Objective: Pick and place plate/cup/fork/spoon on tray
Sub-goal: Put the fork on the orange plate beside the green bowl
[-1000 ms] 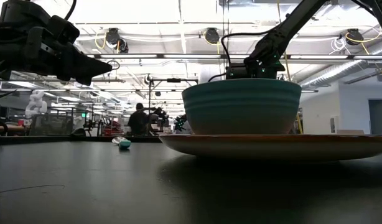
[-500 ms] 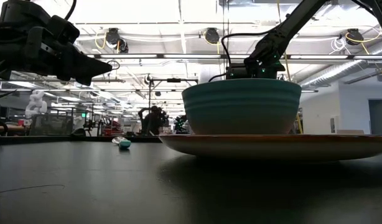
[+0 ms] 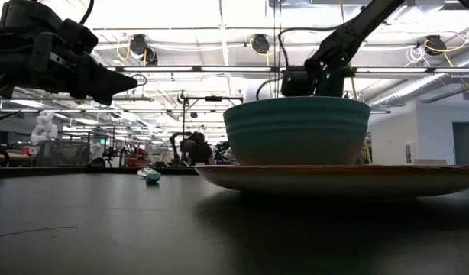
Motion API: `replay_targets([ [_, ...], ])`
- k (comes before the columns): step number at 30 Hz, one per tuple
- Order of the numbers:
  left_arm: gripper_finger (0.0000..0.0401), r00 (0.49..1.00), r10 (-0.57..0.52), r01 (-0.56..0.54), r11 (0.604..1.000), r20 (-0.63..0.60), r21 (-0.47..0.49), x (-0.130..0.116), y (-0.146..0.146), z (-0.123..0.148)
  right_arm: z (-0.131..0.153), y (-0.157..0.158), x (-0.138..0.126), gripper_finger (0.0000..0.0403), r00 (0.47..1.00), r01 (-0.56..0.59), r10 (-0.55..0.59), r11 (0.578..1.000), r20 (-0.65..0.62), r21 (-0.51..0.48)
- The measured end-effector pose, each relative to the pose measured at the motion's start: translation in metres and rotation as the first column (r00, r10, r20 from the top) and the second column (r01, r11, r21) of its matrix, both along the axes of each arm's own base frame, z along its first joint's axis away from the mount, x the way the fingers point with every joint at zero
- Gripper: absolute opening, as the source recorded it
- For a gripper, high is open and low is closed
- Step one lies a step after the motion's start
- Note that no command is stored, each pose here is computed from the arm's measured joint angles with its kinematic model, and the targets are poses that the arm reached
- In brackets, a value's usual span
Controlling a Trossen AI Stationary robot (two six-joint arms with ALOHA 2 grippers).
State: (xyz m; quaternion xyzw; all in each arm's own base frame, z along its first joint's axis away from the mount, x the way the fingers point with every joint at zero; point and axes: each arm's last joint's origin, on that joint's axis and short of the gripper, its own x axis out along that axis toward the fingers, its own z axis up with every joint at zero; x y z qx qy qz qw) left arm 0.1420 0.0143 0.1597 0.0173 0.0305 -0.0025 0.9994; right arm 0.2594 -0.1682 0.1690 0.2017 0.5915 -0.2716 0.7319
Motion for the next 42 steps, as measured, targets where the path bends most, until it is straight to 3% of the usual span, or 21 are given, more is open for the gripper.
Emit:
replay_targets([
  [12,0.0031,1.000,0.000,0.000,1.000,0.006,0.006,0.000,0.000,0.001,0.057,0.012,-0.013,0.0003,0.978,0.006,0.007,0.998,0.208,-0.062],
  [32,0.0031,1.000,0.000,0.000,1.000,0.016,0.005,0.000,0.000,0.002,0.055,0.013,-0.015,0.0002,0.979,-0.027,0.034,0.999,0.200,-0.041],
  [42,0.0031,1.000,0.005,-0.005,1.000,0.016,0.007,0.000,0.000,0.002,0.086,0.018,-0.024,0.0007,0.944,-0.038,0.079,0.990,0.322,-0.132],
])
